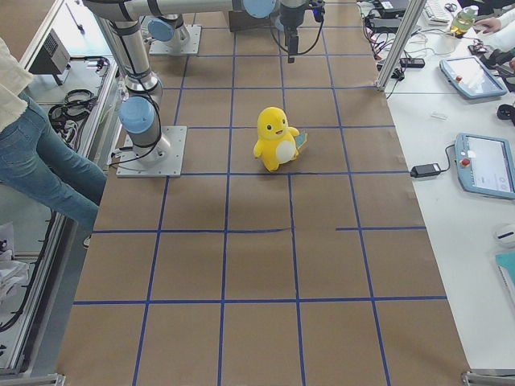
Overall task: Pull drawer sideways
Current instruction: 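Close the left gripper around the white bar handle, then pull the handle with the left gripper, sliding the drawer outward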
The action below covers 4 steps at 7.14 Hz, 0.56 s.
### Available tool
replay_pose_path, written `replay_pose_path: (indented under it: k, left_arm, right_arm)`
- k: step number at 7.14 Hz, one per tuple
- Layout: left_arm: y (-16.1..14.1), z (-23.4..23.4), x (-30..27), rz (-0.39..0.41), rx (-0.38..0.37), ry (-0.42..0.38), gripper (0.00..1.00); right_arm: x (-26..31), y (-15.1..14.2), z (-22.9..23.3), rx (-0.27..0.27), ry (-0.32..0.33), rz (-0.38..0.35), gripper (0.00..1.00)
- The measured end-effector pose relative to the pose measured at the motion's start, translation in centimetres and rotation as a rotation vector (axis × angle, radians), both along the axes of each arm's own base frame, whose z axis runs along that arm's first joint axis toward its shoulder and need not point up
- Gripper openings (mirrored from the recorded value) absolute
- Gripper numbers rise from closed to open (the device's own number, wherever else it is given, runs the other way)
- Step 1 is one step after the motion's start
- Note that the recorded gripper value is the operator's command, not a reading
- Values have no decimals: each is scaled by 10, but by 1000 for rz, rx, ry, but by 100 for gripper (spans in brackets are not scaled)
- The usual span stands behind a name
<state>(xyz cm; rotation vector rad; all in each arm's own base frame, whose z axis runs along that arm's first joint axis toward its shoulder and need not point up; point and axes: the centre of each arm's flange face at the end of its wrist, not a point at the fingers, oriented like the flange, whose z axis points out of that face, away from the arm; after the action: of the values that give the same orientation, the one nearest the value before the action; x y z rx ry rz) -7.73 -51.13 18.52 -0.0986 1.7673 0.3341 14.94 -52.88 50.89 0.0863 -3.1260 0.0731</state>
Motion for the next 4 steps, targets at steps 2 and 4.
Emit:
replay_pose_path:
  k: [2, 4]
  left_arm:
    - [-1, -4, -1, -1, 4, -2, 23]
    - [-3, -6, -2, -6, 4, -4, 23]
  right_arm:
    - [0, 0, 0, 0, 0, 1, 100]
    - [0, 0, 0, 0, 0, 0, 100]
